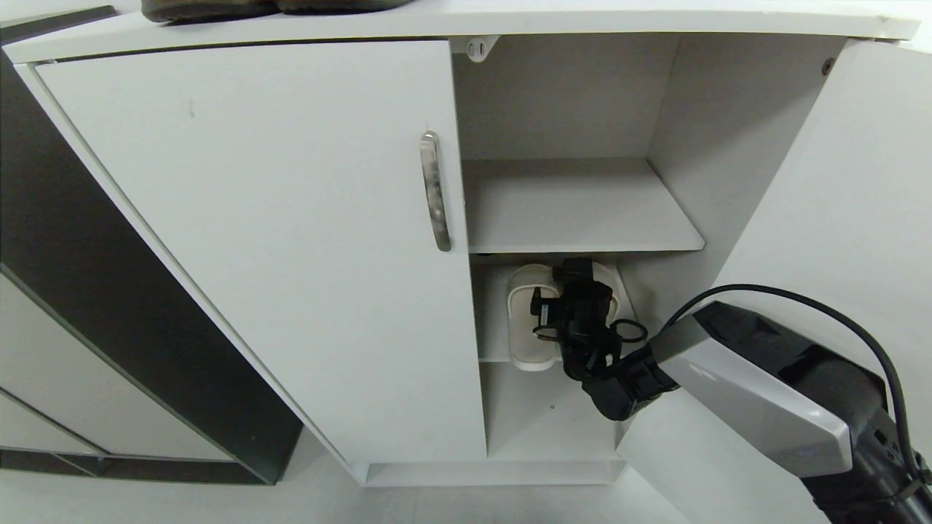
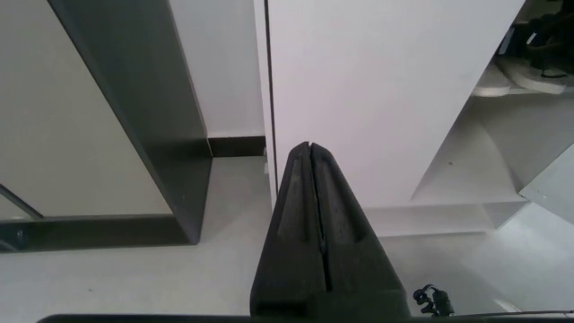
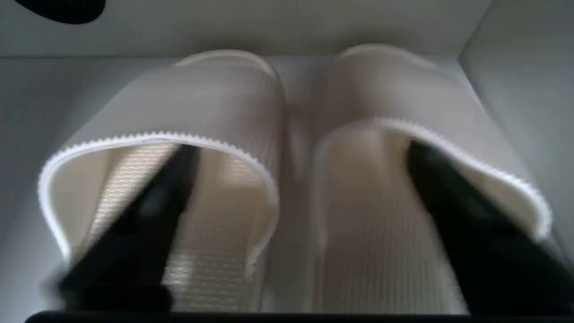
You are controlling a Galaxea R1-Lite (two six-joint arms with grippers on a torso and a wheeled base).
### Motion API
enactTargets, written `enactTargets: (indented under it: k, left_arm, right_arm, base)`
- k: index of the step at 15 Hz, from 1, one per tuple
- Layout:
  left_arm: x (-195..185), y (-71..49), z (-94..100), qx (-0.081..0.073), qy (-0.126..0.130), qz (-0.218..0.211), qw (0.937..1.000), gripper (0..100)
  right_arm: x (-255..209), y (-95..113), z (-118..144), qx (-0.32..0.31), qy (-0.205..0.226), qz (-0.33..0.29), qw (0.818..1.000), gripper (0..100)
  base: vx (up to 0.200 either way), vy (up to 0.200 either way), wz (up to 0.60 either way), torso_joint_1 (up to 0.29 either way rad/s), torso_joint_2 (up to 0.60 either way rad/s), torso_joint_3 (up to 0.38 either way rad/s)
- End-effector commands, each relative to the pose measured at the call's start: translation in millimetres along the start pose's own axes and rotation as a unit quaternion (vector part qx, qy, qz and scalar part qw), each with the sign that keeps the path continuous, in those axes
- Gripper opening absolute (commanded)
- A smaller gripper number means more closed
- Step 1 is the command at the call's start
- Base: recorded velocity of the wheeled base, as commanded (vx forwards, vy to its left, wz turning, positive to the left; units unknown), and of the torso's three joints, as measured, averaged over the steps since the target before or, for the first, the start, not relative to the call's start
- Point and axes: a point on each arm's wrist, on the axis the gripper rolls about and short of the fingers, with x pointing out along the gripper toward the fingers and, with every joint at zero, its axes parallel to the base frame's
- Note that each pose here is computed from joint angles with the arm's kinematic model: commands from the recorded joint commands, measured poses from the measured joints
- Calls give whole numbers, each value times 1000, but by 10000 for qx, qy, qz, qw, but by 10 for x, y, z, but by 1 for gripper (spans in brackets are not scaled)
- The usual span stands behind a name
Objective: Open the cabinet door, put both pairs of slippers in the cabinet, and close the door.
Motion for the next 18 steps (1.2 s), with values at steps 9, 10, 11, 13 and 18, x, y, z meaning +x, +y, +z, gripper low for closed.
enactTargets:
  k: [9,10,11,13,18]
  left_arm:
    - [1,0,0,-1,7,1,10000,0]
    - [1,0,0,-1,7,1,10000,0]
    - [1,0,0,-1,7,-6,10000,0]
    - [1,0,0,-9,7,-6,10000,0]
    - [1,0,0,-16,7,-14,10000,0]
  right_arm:
    - [-1121,-18,371,-106,133,707,9974,100]
    - [-1242,-72,397,-121,153,790,9967,100]
    - [-1314,-108,418,-121,155,836,9963,100]
    - [-1354,-87,431,-112,145,890,9959,100]
    - [-1398,-64,430,-123,158,943,9953,100]
  base:
    - [0,0,0,0,0,0]
    - [0,0,0,0,0,0]
    - [0,0,0,0,0,0]
    - [0,0,0,0,0,0]
    - [-200,0,0,1,0,3]
